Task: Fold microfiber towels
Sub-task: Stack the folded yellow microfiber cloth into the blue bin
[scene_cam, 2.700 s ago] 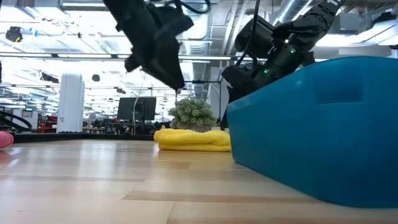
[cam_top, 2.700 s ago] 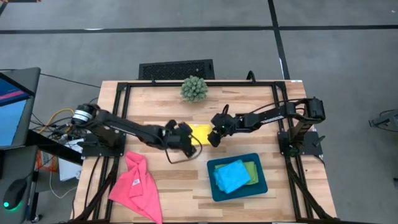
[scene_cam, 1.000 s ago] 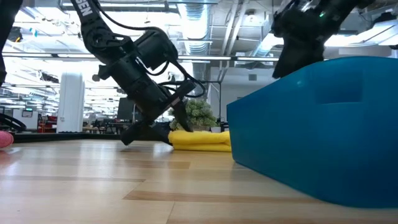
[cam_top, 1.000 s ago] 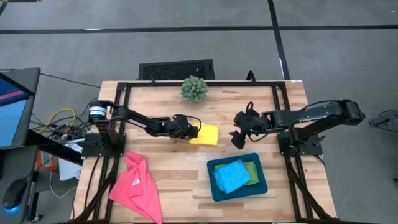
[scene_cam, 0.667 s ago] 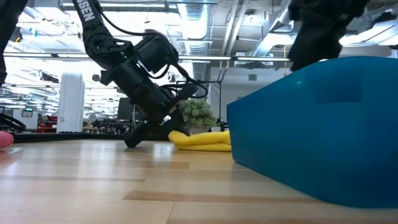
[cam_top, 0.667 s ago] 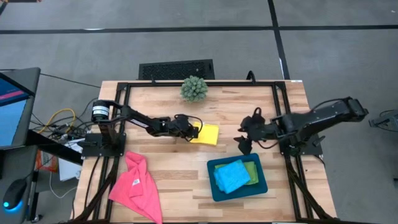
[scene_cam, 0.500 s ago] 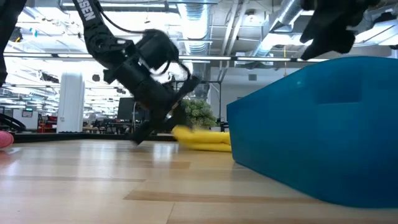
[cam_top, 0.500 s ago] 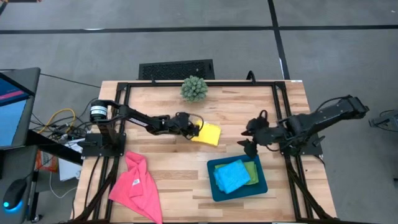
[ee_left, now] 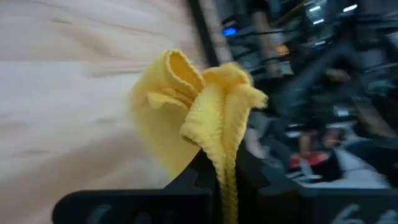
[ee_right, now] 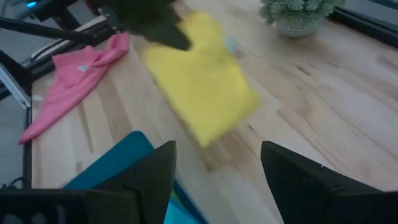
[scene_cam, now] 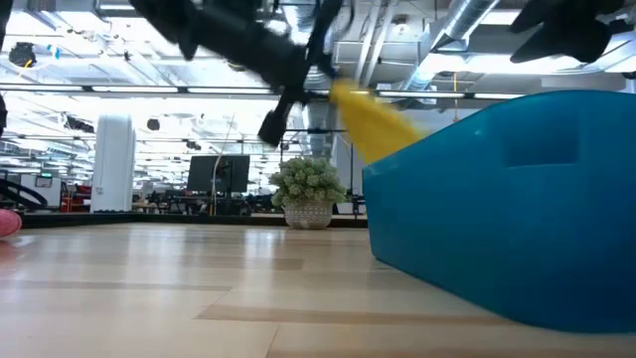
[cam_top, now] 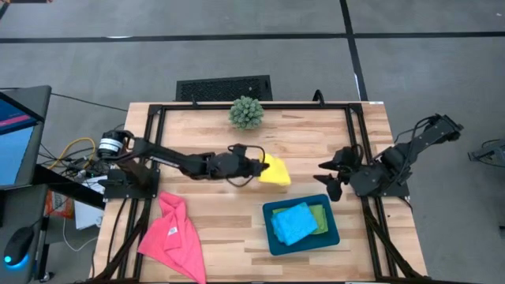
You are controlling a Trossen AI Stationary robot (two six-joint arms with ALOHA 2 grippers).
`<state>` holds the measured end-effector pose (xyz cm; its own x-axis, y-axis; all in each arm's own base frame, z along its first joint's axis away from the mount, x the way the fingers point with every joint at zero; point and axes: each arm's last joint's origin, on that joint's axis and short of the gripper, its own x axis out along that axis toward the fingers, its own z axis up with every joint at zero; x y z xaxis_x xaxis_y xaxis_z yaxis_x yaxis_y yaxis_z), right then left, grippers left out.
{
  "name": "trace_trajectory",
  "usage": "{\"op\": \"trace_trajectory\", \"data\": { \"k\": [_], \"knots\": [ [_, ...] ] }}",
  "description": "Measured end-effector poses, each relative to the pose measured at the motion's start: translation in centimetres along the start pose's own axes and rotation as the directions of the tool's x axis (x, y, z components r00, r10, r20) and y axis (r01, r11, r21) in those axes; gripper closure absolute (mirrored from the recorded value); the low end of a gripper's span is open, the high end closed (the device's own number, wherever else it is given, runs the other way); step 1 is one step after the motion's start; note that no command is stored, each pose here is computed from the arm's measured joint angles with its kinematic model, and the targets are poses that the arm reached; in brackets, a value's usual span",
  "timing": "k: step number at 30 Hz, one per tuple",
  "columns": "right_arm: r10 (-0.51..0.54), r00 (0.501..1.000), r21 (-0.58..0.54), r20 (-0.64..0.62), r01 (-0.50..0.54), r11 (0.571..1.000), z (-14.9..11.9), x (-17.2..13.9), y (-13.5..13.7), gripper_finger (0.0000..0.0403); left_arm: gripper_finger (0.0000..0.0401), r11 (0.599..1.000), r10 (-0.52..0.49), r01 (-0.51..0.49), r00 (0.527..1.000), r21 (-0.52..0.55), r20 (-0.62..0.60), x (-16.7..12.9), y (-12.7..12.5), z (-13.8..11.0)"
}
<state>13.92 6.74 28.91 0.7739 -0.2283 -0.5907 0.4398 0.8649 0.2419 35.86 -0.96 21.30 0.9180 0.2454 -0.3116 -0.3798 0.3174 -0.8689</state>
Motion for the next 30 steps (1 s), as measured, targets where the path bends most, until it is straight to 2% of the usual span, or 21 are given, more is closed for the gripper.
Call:
{"op": "trace_trajectory", "data": {
  "k": [7,12,18,23,30],
  "knots": [
    [0.021,1.0,-0.007,0.008,-0.021,1.0,-0.1,-0.4,0.1,0.0143,0.0398,0.996,-0.086,0.087,0.991,-0.01,0.102,-1.7,-5.4,-3.8],
    [0.027,1.0,-0.011,0.013,-0.027,1.0,-0.2,-0.5,0.2,0.0143,0.0398,0.995,-0.096,0.098,0.985,-0.007,0.143,-2.2,-7.4,-7.1],
    [0.059,0.998,0.003,0.026,-0.059,0.998,-0.3,-0.8,0.6,0.0143,0.0398,0.996,-0.074,0.08,0.989,-0.041,0.128,-0.3,-7.7,-12.1],
    [0.073,0.997,0.018,0.04,-0.073,0.997,-0.7,-1.0,1.1,0.0143,0.0393,0.992,-0.101,0.109,0.989,-0.069,0.111,2.2,-8.7,-15.5],
    [0.082,0.996,0.007,0.03,-0.083,0.997,-1.5,-1.0,1.9,0.0143,0.0395,0.991,-0.098,0.103,0.993,-0.081,0.059,5.2,-8.4,-18.4]
  ]
}}
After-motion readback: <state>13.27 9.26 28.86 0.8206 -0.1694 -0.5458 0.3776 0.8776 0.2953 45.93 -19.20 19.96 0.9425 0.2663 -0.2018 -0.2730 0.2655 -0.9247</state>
